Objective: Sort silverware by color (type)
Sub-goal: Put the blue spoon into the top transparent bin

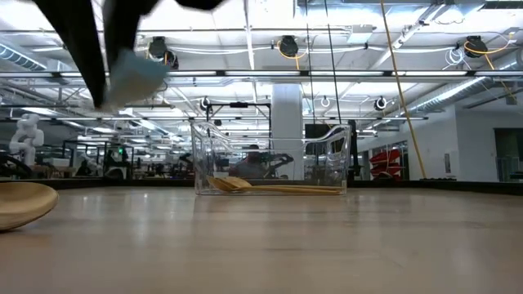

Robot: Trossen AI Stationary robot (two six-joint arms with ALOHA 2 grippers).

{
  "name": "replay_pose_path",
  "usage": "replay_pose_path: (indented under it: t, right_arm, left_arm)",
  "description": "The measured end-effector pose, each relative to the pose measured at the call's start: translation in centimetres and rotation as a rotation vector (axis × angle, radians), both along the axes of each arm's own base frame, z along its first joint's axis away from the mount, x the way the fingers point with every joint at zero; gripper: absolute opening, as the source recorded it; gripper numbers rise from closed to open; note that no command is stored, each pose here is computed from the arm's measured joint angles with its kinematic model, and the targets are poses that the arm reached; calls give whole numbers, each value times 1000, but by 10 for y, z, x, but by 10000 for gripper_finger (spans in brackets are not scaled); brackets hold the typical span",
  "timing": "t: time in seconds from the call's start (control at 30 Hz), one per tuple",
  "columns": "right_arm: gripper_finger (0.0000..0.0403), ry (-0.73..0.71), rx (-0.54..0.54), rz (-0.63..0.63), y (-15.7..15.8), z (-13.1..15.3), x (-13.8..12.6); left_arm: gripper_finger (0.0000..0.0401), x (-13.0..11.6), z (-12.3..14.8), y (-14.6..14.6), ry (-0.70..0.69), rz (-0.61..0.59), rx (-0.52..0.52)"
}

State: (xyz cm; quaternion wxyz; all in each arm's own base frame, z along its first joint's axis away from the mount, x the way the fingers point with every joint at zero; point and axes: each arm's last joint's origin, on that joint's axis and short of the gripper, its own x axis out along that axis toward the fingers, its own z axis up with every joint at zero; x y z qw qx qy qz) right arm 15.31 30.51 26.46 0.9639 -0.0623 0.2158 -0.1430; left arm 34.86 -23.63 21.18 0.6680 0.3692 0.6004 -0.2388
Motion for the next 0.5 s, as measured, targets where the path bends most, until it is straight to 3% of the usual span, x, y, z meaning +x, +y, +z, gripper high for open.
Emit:
replay_pose_path:
  t: [0.3,0.5]
  right_arm:
    - [165,2,1,0,0,0,0]
    - [165,0,6,0,0,0,0]
  left_arm:
    - [8,-32,40,-16,137,-171,120]
    - [8,-52,45,-34,180,-269,131]
